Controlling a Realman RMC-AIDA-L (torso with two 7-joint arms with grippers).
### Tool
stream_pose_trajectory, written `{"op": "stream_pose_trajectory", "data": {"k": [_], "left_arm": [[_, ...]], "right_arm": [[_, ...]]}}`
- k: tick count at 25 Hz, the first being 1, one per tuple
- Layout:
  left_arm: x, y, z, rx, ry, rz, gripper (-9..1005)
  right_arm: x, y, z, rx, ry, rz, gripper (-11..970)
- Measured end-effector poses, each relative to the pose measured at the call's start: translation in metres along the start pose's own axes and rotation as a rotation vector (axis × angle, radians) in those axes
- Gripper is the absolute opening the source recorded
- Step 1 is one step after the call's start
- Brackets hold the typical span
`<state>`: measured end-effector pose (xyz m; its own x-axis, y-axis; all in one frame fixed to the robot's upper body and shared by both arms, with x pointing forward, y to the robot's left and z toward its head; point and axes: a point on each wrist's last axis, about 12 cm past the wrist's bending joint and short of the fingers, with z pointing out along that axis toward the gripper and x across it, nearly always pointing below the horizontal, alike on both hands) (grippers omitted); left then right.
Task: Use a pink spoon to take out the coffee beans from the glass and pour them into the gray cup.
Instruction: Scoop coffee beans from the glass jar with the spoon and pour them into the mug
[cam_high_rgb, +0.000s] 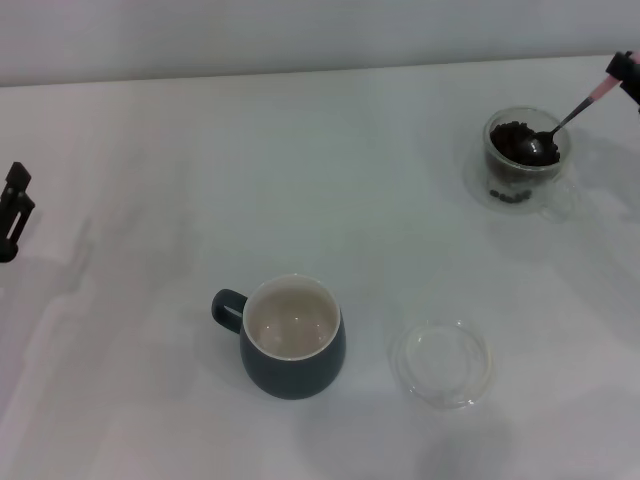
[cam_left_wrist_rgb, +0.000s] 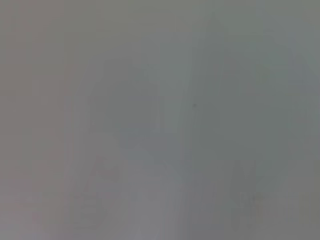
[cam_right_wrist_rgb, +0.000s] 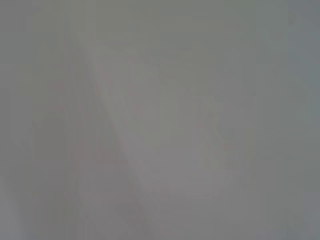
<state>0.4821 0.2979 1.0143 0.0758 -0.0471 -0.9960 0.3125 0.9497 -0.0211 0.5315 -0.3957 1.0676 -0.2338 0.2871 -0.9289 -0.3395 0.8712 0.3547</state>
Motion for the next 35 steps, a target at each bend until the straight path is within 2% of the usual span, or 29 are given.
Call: {"op": "stream_pose_trajectory", "data": {"k": [4,18,29,35], "left_arm": [[0.001,0.000,0.002,0.002,0.006,0.001,652],[0.001,-0.002,0.002,0.004,0.010,-0.002,651],[0.002,-0.003,0.001,0.002,0.010,-0.008,652],[0.002,-0.003,0.001,0.002,0.008,-0.010,651]], "right_arm": [[0.003,0.000,0.004,0.018,0.011,0.028,152],[0.007,-0.014,0.001,0.150,-0.013,0.382,152],[0.010,-0.014,0.002,0.147,-0.028,0.542,152],[0.012,-0.014,0.002,0.152,-0.029,0.595,152]]}}
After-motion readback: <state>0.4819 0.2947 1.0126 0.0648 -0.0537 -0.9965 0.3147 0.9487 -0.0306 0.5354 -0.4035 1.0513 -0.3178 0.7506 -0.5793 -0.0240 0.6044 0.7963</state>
